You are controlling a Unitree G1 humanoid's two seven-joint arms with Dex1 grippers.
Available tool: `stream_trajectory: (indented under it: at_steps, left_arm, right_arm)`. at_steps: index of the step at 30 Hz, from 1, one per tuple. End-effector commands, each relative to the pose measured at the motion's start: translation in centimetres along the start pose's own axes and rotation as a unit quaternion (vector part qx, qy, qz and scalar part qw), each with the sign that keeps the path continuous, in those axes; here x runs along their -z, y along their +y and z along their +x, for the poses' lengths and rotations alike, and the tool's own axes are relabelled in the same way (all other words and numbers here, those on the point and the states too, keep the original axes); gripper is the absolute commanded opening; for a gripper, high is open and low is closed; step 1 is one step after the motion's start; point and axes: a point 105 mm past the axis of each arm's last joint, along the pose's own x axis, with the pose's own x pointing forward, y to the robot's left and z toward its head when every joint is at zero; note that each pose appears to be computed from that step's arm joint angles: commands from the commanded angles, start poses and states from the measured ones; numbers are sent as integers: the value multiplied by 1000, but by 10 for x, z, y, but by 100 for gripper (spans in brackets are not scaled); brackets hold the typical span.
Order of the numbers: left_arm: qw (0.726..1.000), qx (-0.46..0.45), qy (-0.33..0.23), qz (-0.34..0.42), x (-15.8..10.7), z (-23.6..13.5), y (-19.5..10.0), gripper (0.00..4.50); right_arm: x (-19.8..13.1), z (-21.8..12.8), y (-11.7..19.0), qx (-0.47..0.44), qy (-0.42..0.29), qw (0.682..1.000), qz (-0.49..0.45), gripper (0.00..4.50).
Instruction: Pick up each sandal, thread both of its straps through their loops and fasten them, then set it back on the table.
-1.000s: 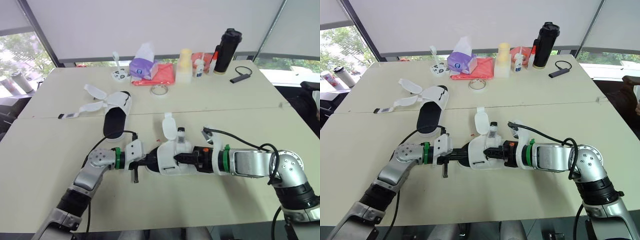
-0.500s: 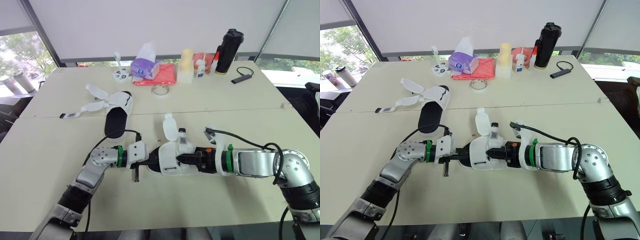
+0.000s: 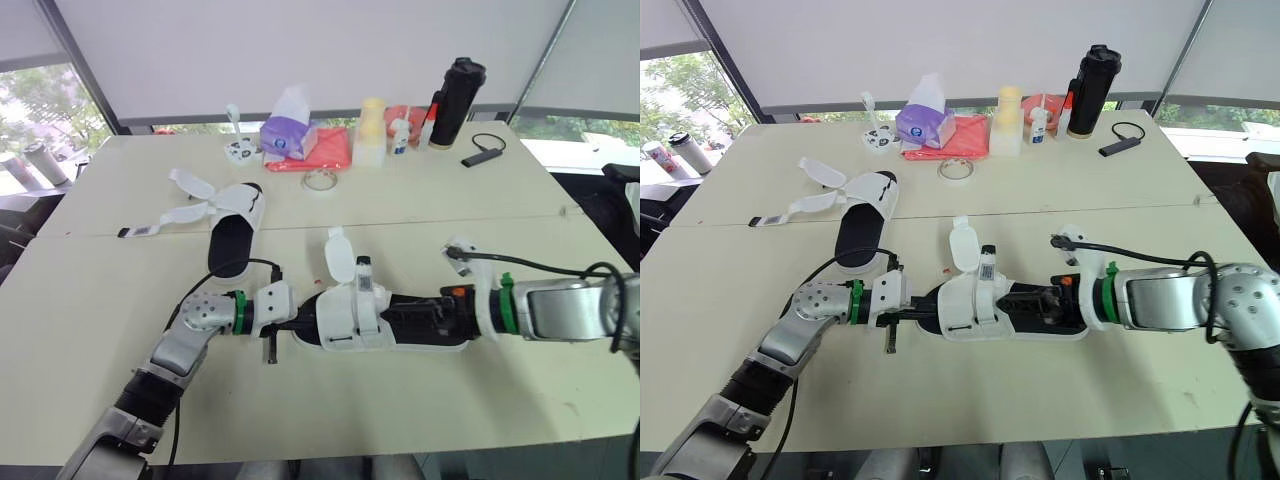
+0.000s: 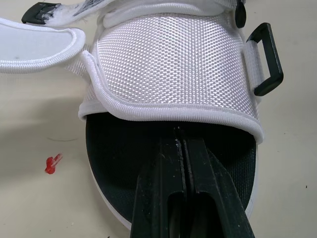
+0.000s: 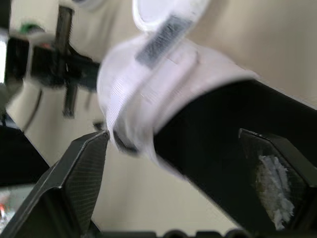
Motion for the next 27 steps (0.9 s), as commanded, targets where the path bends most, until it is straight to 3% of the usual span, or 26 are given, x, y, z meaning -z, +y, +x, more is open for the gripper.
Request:
stream_trajectory:
  at_steps: [1,7,15,21,27]
  left_arm:
    - [999,11,26,-38,17,-1,-9,0]
    - [999,5,14,-50,15,-3,-8,0]
    - [999,4,11,-47,12,-2,-10,0]
    - [999,2,10,-47,12,-3,-12,0]
    - [999,-10,10,-47,11,-5,-10,0]
  right_arm:
    - [-15,-25,3,14,-1,996,-85,449]
    - [-64,-29,-5,3,-59,990,-128,449]
    - [-117,19,-16,-84,-84,990,-80,449]
    - [-137,45,-15,-134,-79,986,-55,449]
    - [-135,66,1,-196,-43,979,-47,449]
